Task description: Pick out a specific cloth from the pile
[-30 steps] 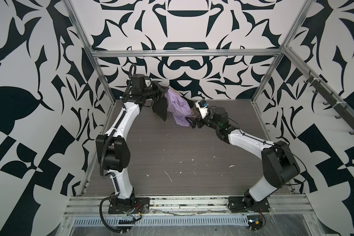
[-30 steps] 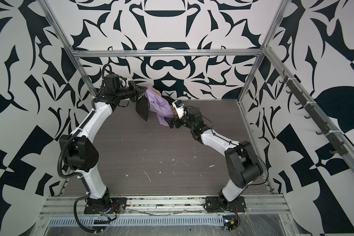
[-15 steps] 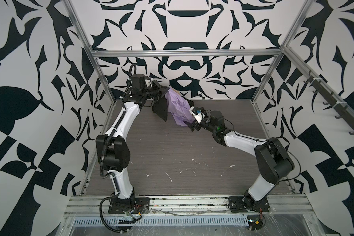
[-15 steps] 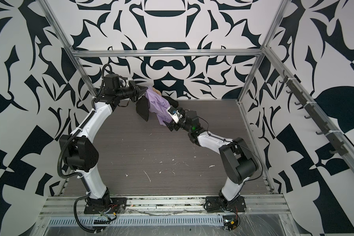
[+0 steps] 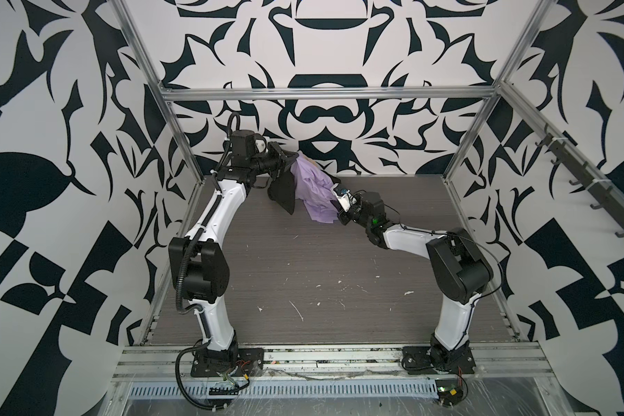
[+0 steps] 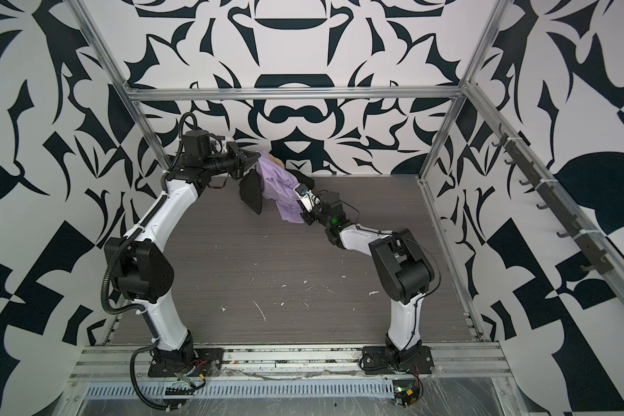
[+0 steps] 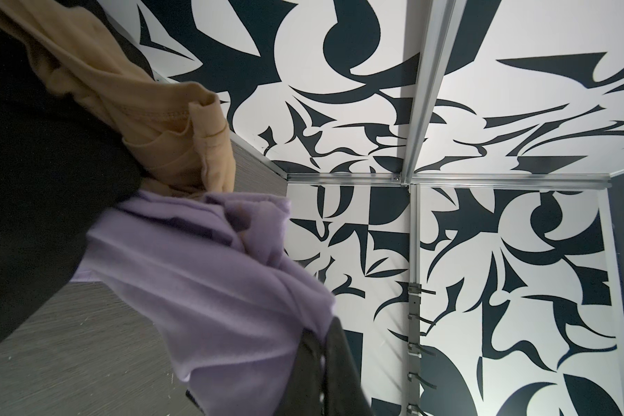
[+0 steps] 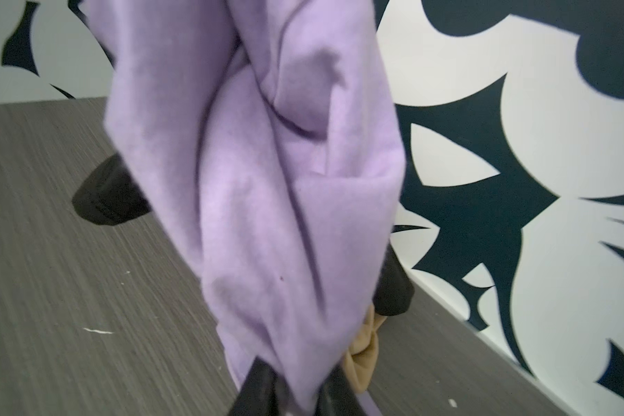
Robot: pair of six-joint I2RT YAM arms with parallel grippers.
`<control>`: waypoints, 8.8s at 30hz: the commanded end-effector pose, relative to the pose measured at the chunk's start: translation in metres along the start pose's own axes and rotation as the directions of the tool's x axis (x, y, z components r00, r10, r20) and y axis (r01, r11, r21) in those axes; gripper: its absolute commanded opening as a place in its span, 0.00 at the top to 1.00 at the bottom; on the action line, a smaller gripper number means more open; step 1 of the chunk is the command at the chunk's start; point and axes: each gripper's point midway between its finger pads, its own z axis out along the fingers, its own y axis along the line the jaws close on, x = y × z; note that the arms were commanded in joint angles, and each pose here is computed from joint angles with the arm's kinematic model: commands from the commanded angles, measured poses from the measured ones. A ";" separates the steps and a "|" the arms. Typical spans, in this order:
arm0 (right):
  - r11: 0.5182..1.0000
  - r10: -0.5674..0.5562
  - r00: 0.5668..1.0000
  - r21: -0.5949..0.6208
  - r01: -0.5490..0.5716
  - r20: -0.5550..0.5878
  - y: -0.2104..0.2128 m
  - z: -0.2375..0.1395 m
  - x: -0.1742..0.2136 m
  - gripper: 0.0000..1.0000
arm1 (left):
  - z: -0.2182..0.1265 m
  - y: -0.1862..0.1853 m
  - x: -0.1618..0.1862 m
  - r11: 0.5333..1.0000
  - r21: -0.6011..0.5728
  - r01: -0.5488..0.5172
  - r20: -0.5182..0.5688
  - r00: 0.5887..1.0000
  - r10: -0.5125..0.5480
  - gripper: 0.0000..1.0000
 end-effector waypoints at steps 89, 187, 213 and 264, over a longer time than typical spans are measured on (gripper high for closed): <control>0.916 -0.093 0.902 0.392 -0.089 0.421 -0.104 -0.209 -0.323 1.00 | -0.059 -0.188 0.002 0.908 0.282 -0.309 0.240 0.939 0.245 1.00; 0.960 0.277 0.959 -0.067 -0.272 0.068 0.043 -0.256 -0.093 0.38 | -0.034 -0.185 0.194 0.866 0.263 -0.425 0.049 0.903 0.428 1.00; 0.973 0.229 0.920 -0.055 -0.223 0.319 -0.003 -0.202 -0.202 0.15 | -0.015 -0.176 0.207 0.879 0.253 -0.404 -0.005 0.908 0.419 1.00; 0.967 0.254 0.942 -0.031 -0.254 0.221 0.014 -0.192 -0.158 0.90 | -0.016 -0.194 0.212 0.847 0.271 -0.457 0.014 0.882 0.471 1.00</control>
